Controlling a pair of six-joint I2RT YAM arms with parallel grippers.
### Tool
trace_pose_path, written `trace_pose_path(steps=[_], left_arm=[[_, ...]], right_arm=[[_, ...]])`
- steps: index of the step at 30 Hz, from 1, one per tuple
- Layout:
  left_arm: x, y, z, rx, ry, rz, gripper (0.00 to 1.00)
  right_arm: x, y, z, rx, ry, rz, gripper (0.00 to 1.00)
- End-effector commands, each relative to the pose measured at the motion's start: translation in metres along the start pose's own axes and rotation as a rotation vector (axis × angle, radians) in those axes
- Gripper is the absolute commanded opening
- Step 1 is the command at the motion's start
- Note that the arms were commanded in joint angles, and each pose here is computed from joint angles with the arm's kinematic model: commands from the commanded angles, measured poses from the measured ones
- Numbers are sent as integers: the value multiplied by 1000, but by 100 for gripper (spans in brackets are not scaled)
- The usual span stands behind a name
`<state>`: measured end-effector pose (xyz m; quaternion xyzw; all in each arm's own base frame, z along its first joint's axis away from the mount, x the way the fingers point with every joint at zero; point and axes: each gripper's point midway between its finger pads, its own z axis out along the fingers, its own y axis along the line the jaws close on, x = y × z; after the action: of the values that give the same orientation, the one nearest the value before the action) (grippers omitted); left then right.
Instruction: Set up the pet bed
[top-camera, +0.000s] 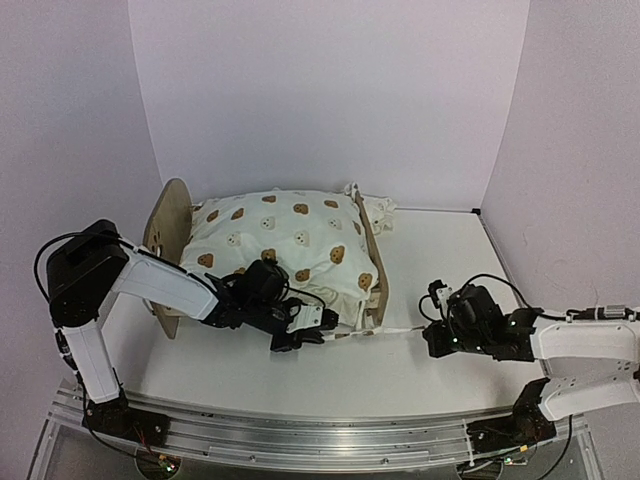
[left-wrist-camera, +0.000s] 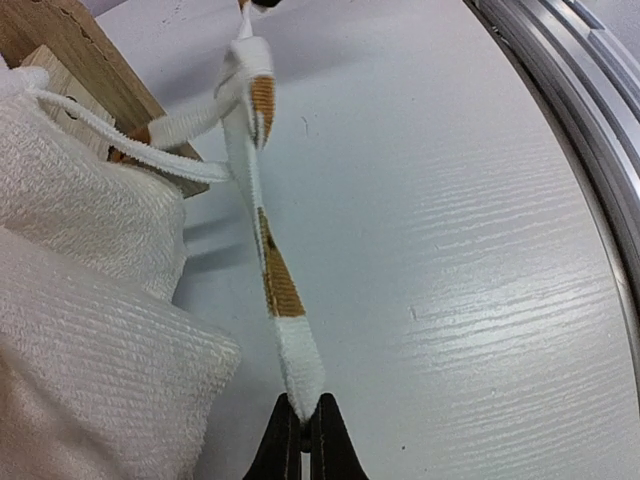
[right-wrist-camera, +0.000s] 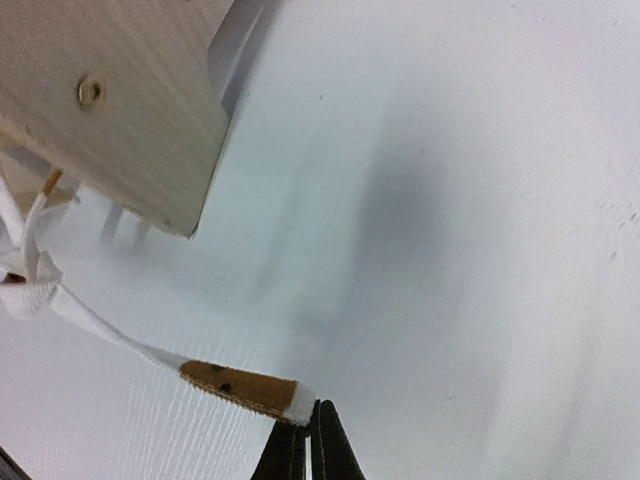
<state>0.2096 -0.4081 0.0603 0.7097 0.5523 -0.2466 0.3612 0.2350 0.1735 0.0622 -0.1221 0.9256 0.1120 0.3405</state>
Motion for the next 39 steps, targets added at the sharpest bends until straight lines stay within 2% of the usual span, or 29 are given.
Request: trace_pose_path(steps=[1,4,10,17,19,27,33,35,39], left_arm=[[3,26,-32,-102,65,110,0],[14,24,-44,-125,104,139,0],[29,19,-61,-136,163,106,0],[56,9,-63,-135,227,80,0],[60,8,-62,-132,235,57,0],[24,15,-60,-102,112,-26,0],[11,15,-57,-86,60,-35,0],[11,12,-55,-79,61,-31,0],[26,-2,-51,-49,94,-20,0]], right_arm=[[-71,-4,-23,49,-106,-60,0],[-97,-13,-34,73,-129,-72,0],[-134,-25,-51,93,-179,-71,0],[-188,4,-79,-15,-248,-103,0],[-198,25,-84,-122,-246,-89,0],[-228,87,-100,-408,-252,-58,0],[-220,124,-91,-541,-177,-88,0],[-222,119,-87,-508,-185,-77,0],[-242,76,-82,-331,-238,-11,0]])
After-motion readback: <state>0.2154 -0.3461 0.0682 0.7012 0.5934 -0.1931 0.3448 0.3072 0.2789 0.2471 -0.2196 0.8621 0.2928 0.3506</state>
